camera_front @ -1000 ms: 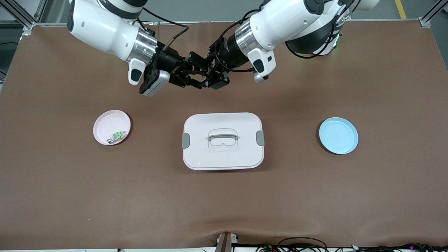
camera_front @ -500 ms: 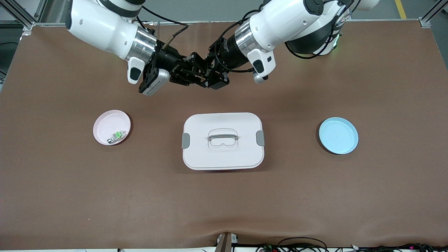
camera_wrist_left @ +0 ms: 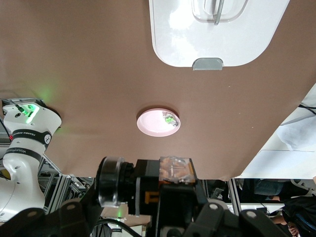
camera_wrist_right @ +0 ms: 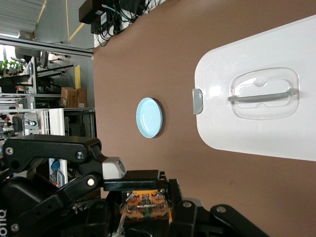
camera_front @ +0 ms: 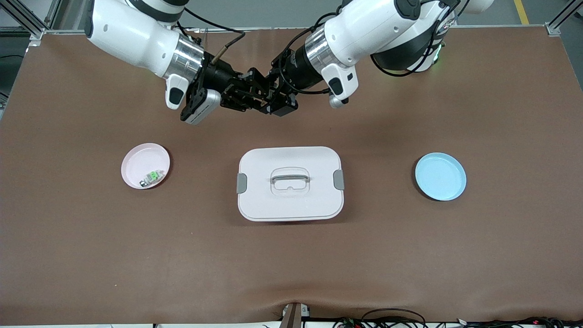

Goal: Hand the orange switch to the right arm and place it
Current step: 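Close the right gripper on the switch, then open the left gripper, then carry the switch to the white plate while the left gripper withdraws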

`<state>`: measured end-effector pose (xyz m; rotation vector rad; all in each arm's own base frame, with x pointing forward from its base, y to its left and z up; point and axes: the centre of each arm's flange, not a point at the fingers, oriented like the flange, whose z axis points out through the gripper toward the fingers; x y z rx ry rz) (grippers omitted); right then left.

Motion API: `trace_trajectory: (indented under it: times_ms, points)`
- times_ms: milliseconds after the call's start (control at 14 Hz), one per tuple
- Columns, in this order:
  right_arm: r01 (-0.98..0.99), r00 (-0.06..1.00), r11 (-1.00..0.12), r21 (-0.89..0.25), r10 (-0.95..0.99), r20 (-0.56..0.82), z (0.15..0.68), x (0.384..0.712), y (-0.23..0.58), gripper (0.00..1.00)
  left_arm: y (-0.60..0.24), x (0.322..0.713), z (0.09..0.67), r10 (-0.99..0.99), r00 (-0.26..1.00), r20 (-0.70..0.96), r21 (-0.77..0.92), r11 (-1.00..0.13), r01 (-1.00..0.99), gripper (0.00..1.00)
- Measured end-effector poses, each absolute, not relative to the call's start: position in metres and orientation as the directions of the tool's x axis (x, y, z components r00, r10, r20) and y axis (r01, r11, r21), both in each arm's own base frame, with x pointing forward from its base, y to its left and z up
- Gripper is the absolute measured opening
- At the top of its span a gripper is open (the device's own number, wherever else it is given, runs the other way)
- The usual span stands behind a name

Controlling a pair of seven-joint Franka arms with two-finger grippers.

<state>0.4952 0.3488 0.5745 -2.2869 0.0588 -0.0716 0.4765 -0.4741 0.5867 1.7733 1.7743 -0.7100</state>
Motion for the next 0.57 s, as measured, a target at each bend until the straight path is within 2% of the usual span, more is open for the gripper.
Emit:
trace_trajectory:
  times_ms: [143,286,357,571]
  points:
    - [-0.012,0.999,-0.692,-0.722,-0.039,0.021,0.571,0.498,0.340,0.41,-0.473,0.477,0.587,0.723,-0.001,-0.691,0.002,0.003,1.000,0.79]
    - [-0.009,1.000,-0.717,-0.697,-0.016,0.004,0.568,0.501,0.331,0.41,-0.468,0.483,0.588,0.722,-0.008,-0.692,0.006,0.016,1.000,0.95]
    - [0.006,1.000,-0.728,-0.685,-0.003,0.012,0.566,0.501,0.329,0.41,-0.465,0.486,0.589,0.721,-0.011,-0.693,0.008,0.022,1.000,1.00]
    - [0.114,0.993,-0.772,-0.626,0.086,0.074,0.561,0.504,0.320,0.41,-0.461,0.491,0.591,0.719,-0.012,-0.695,0.016,0.032,0.999,1.00]
